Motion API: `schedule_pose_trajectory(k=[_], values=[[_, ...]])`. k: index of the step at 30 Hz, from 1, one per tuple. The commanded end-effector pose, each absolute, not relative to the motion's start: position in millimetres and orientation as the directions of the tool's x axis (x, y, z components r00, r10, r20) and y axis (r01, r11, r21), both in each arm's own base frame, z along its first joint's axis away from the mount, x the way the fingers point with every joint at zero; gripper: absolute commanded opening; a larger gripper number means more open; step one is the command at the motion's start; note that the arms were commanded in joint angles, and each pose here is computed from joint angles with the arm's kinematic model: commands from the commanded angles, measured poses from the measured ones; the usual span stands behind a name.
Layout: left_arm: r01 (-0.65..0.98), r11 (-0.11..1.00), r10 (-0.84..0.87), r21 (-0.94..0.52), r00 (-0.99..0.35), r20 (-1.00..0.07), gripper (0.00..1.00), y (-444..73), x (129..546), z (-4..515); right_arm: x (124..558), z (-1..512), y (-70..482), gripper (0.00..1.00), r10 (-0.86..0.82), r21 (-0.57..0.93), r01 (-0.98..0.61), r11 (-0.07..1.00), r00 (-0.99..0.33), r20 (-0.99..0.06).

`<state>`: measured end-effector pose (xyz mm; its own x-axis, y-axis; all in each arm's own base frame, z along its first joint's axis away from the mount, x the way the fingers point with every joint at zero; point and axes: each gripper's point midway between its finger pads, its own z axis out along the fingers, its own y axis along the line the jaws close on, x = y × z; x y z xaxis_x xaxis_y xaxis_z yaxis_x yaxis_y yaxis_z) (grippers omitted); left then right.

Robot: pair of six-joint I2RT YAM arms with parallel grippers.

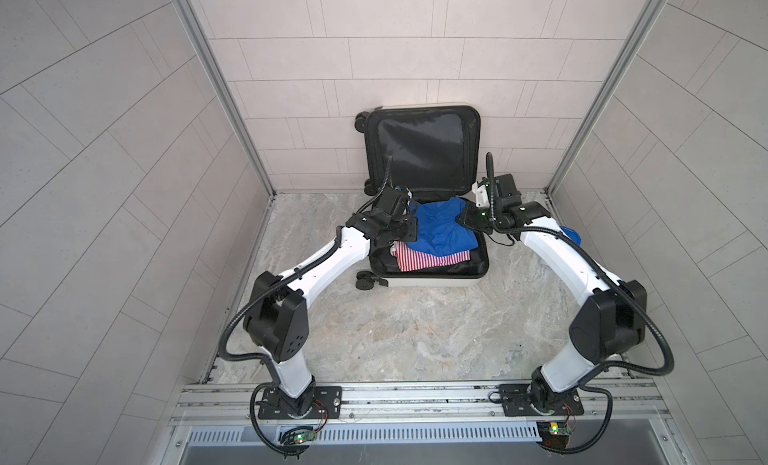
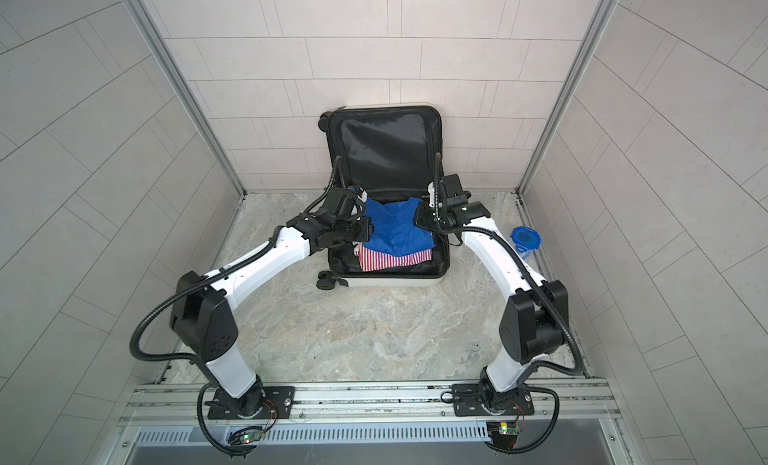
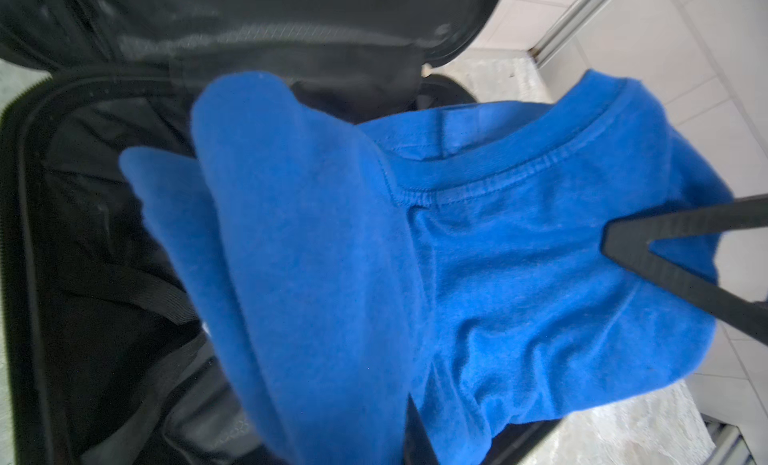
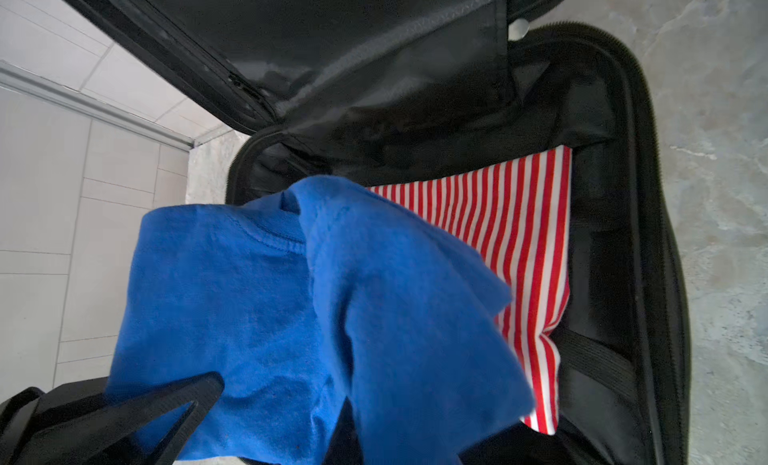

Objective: Pack the luggage
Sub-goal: 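Lift the blue T-shirt with both grippers and carry it into the suitcase, then lower the blue T-shirt onto the striped cloth and open both grippers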

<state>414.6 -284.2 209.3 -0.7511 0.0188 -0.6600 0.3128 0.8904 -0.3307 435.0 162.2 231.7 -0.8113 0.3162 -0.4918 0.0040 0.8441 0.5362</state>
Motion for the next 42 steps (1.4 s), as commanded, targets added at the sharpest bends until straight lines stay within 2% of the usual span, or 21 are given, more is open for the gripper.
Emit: schedule_pose_trajectory(k=[1, 14, 26, 28, 31, 37, 39, 42], values=[[0.334, 0.876, 0.008, -0.347, -0.731, -0.682, 0.00, -288.5, 433.5, 217.9, 447.2, 236.0, 164.4, 0.00, 0.299, 0.526, -0.018, 0.851, -0.805, -0.512], [0.248, 0.906, 0.006, -0.342, -0.817, -0.577, 0.00, -272.5, 472.1, 141.3, 483.9, 165.2, 149.4, 0.00, 0.304, 0.457, 0.082, 0.886, -0.846, -0.438], [0.208, 0.919, 0.017, -0.335, -0.869, -0.494, 0.00, -264.9, 475.3, 92.2, 492.8, 113.6, 137.8, 0.00, 0.277, 0.403, 0.115, 0.908, -0.886, -0.371], [0.194, 0.922, 0.012, -0.334, -0.878, -0.478, 0.01, -260.8, 474.1, 88.3, 492.1, 112.7, 137.7, 0.04, 0.259, 0.401, 0.100, 0.911, -0.895, -0.364], [0.179, 0.928, 0.007, -0.327, -0.886, -0.464, 0.12, -255.1, 472.9, 85.9, 493.0, 114.0, 135.4, 0.16, 0.262, 0.401, 0.102, 0.911, -0.893, -0.367], [0.162, 0.939, -0.004, -0.303, -0.877, -0.481, 0.47, -245.4, 471.8, 97.9, 493.9, 139.4, 134.3, 0.43, 0.259, 0.406, 0.080, 0.911, -0.874, -0.411], [0.150, 0.945, -0.015, -0.292, -0.868, -0.497, 0.53, -240.3, 472.0, 107.4, 492.1, 148.1, 131.6, 0.51, 0.257, 0.395, 0.078, 0.915, -0.868, -0.426], [0.137, 0.951, -0.029, -0.277, -0.853, -0.521, 0.58, -233.7, 470.4, 123.9, 489.1, 164.9, 125.8, 0.60, 0.251, 0.375, 0.072, 0.924, -0.854, -0.456]])
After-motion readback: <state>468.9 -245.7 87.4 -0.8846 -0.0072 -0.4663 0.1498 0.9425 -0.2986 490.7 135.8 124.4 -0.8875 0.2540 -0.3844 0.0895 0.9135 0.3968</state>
